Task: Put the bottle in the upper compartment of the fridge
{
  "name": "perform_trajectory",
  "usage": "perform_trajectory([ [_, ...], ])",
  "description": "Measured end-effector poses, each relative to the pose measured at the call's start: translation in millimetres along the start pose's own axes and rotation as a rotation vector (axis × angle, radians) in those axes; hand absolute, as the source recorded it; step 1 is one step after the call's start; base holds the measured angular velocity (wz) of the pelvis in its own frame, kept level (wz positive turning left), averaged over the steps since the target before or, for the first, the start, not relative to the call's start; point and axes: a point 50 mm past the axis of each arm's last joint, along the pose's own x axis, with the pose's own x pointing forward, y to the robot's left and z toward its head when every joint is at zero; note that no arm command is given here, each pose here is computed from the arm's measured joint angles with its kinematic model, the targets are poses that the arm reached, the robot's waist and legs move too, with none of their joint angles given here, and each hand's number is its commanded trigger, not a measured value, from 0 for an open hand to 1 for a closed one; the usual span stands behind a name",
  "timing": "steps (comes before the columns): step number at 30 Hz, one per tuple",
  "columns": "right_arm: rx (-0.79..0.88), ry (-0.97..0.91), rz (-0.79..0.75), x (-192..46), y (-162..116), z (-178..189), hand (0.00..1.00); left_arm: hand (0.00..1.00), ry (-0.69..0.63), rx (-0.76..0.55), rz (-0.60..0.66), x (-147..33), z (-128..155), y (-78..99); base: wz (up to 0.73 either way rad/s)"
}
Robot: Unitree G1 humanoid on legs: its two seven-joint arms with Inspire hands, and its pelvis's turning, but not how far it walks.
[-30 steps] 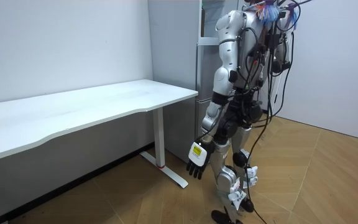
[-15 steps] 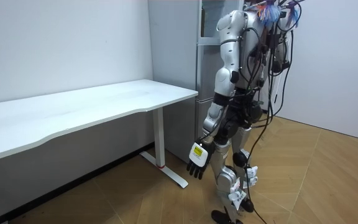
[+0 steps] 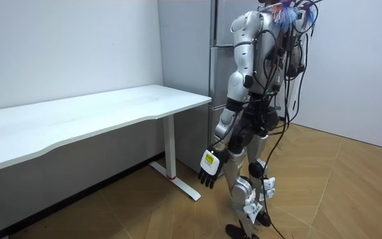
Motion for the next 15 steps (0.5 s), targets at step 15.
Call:
perform_trajectory([
  [15,0.01,-0.063,0.067,-3.5,10.2,9.5,0.0,0.0,0.006,0.05,-0.002,0.5,0.9,-0.8,0.0],
])
